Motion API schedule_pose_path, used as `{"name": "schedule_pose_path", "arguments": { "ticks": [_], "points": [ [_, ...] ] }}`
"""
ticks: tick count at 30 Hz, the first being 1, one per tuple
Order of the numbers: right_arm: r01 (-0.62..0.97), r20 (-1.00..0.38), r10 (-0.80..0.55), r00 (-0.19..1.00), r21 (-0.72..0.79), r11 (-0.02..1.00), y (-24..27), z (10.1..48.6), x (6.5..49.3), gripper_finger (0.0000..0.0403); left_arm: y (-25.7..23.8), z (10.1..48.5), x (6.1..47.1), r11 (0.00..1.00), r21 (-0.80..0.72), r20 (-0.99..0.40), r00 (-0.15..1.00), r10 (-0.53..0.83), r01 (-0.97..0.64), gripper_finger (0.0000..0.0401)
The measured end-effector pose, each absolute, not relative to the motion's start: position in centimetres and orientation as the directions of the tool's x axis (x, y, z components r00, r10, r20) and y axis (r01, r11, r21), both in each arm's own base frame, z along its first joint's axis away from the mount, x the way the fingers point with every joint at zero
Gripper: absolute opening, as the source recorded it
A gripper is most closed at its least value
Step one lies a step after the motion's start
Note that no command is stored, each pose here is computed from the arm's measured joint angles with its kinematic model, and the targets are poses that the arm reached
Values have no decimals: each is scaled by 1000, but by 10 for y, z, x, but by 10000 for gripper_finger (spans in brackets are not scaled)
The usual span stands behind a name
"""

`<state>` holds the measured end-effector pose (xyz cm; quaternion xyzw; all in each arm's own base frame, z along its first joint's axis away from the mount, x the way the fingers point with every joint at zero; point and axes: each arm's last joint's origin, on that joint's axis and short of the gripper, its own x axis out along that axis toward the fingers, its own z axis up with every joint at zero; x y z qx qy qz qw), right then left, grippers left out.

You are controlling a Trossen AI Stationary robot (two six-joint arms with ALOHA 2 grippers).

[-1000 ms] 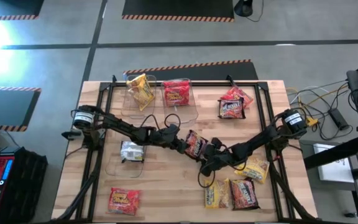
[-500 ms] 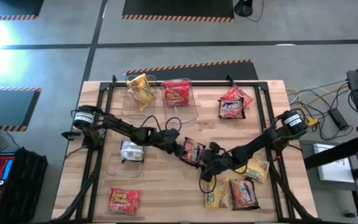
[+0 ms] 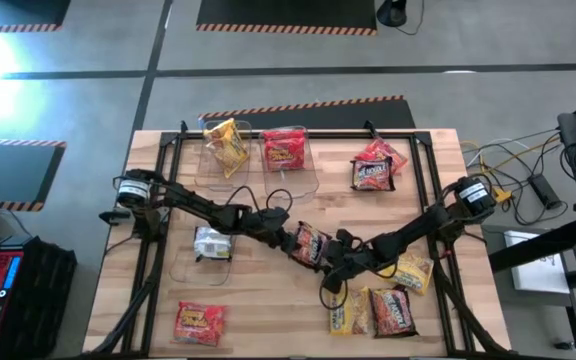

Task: Sort Maruchan noodles
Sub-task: Put the black noodle pack into the bottom transparent bin

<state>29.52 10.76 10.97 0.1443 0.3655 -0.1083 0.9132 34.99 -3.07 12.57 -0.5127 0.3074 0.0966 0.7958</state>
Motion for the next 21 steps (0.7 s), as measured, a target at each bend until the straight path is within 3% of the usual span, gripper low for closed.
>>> {"name": "schedule_pose_path", "arguments": {
  "ticks": [6, 12, 21],
  "points": [
    [206, -708, 63, 703, 288, 935, 115, 131, 289, 192, -32, 136, 350, 479, -772, -554, 811, -187, -417, 117],
    [70, -626, 219, 748, 402, 913, 124, 168, 279, 192, -32, 141, 349, 505, -766, -546, 816, -187, -397, 117],
    [-13, -589, 263, 765, 393, 919, 123, 200, 259, 192, -32, 145, 347, 533, -763, -543, 811, -220, -366, 117]
  ]
}}
